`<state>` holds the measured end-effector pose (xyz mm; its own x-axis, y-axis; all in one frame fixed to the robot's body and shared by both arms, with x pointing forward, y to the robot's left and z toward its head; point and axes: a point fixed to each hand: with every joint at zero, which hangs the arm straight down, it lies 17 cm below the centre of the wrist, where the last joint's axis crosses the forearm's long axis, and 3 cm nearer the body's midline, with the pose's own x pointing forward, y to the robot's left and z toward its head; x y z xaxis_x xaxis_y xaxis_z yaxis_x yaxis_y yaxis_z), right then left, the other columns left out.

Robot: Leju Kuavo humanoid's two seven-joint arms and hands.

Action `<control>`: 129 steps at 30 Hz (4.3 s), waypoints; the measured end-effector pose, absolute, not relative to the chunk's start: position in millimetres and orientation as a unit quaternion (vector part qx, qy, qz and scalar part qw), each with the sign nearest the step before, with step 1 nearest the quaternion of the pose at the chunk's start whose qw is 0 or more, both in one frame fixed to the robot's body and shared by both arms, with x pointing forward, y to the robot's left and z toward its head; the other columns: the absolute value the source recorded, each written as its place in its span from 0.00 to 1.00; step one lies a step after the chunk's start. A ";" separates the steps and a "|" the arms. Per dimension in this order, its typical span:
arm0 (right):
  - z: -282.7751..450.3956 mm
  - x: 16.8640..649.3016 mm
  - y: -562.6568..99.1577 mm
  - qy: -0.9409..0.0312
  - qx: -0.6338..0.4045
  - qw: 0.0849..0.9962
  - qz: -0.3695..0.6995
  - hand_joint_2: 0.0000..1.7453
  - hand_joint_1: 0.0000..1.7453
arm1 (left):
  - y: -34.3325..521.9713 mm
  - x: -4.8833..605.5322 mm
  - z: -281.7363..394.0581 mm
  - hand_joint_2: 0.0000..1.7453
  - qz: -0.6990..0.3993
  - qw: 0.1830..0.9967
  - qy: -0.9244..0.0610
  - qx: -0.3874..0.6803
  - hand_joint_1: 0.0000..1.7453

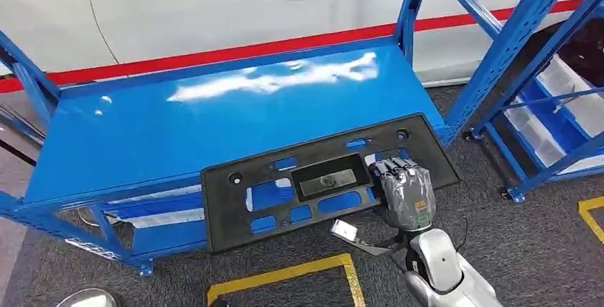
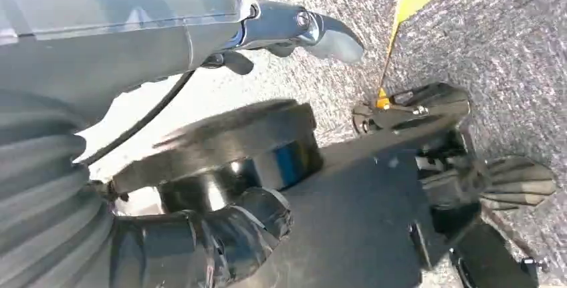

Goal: Take the parts from the cabinet and place them on the table.

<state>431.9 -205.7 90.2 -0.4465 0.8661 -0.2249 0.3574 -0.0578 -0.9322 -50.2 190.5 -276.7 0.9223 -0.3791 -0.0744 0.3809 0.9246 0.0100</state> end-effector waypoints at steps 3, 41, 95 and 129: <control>86.4 428.8 -207.3 -0.645 -0.471 0.232 0.555 1.00 1.00 | 193.0 -51.3 -277.0 1.00 -0.193 0.980 0.037 0.014 0.00; 76.5 428.0 -226.6 -0.634 -0.464 0.277 0.553 1.00 1.00 | 190.2 -54.4 -276.4 1.00 -0.150 0.987 0.047 -0.002 0.00; 108.6 435.4 -258.2 -0.636 -0.465 0.295 0.541 1.00 1.00 | 188.1 -57.8 -275.9 1.00 -0.149 0.988 0.043 -0.014 0.00; 123.7 449.3 -303.1 -0.623 -0.457 0.365 0.519 1.00 1.00 | 183.9 -55.8 -275.6 1.00 -0.140 0.990 0.032 -0.019 0.00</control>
<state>449.3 -303.1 123.7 -0.3155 0.9488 -0.0184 0.1905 0.0443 -0.9807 -55.8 183.9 -275.6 0.9589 -0.2778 -0.0571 0.2754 0.9602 -0.0464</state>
